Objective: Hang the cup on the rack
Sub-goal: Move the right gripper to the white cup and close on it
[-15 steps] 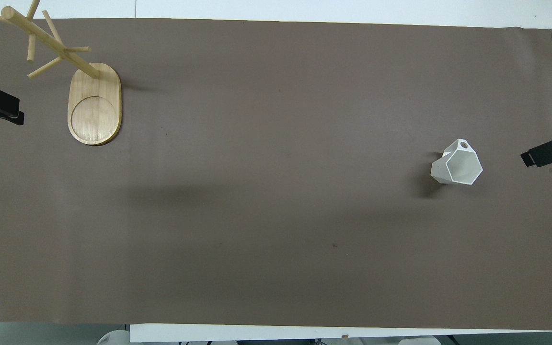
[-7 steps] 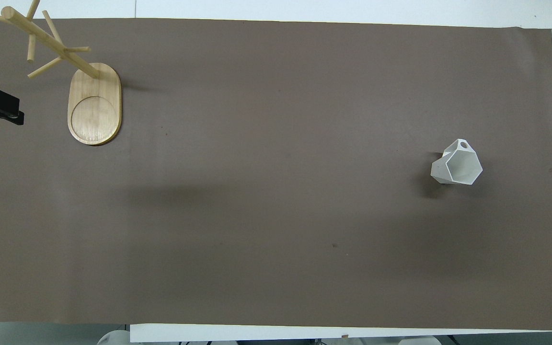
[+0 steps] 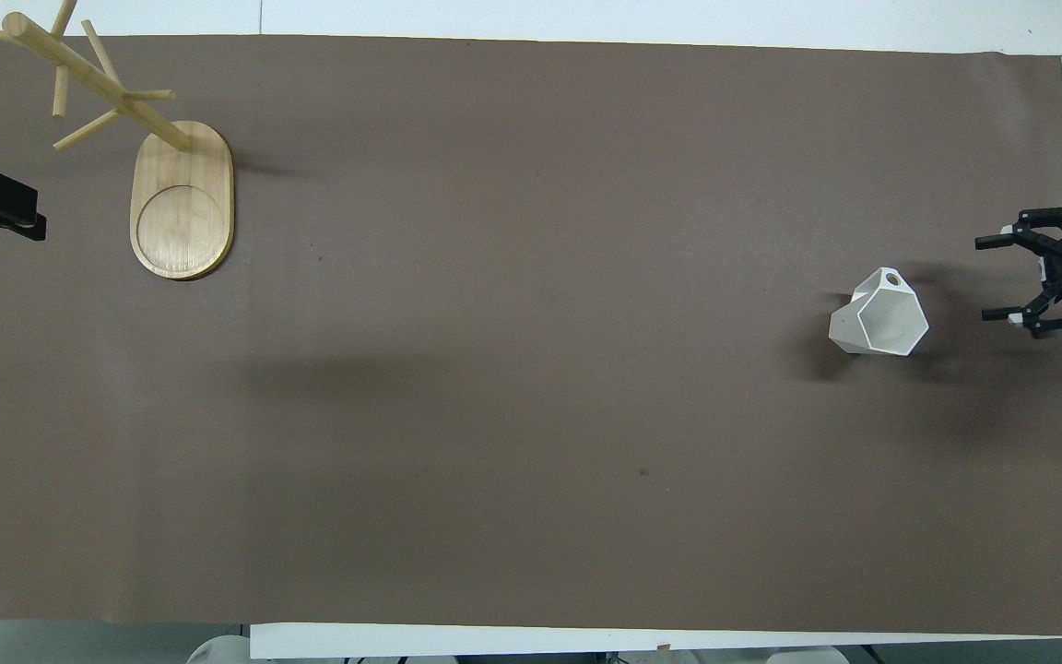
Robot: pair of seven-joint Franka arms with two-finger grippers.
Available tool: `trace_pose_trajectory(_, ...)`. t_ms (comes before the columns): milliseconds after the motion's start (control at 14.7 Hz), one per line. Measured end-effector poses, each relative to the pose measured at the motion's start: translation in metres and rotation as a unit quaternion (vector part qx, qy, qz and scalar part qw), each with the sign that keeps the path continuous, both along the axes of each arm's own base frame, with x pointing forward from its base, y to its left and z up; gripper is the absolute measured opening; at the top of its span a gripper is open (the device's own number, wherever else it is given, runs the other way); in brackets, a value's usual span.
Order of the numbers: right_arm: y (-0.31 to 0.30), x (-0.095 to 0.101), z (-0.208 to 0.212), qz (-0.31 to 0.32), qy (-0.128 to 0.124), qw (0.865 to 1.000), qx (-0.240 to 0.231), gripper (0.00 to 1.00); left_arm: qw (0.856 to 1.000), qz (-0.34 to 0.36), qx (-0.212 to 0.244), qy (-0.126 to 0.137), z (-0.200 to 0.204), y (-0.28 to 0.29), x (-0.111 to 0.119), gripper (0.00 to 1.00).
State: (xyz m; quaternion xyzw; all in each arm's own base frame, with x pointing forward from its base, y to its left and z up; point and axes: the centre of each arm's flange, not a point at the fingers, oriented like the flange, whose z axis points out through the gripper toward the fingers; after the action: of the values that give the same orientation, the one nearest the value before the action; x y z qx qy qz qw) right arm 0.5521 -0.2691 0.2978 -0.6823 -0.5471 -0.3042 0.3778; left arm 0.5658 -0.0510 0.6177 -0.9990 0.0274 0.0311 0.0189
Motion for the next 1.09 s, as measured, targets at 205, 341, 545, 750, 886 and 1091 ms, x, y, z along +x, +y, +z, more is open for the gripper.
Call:
trace_pose_trajectory(205, 0.016, -0.019, -0.034, 0.013, -0.038, 0.998, 0.050, 1.00, 1.000, 0.000, 0.000, 0.000, 0.000, 0.000, 0.000, 1.00)
trace_pose_trajectory(341, 0.024, -0.030, -0.061, 0.006, -0.045, 0.996, 0.082, 1.00, 1.000, 0.000, 0.000, 0.000, 0.000, 0.000, 0.000, 1.00)
trace_pose_trajectory(545, 0.031, -0.036, -0.094, 0.003, -0.056, 0.992, 0.113, 1.00, 1.000, 0.000, 0.000, 0.000, 0.000, 0.000, 0.000, 1.00)
trace_pose_trajectory(750, 0.036, -0.038, -0.095, 0.018, -0.064, 0.989, 0.132, 1.00, 1.000, 0.001, 0.000, 0.000, 0.000, 0.001, 0.000, 1.00)
trace_pose_trajectory(886, 0.042, -0.040, -0.095, 0.018, -0.067, 0.987, 0.148, 1.00, 1.000, 0.001, 0.000, 0.000, 0.000, 0.001, 0.000, 1.00)
trace_pose_trajectory(1091, 0.050, -0.044, -0.100, 0.020, -0.074, 0.984, 0.163, 1.00, 1.000, 0.002, 0.000, 0.001, -0.001, 0.002, 0.000, 1.00)
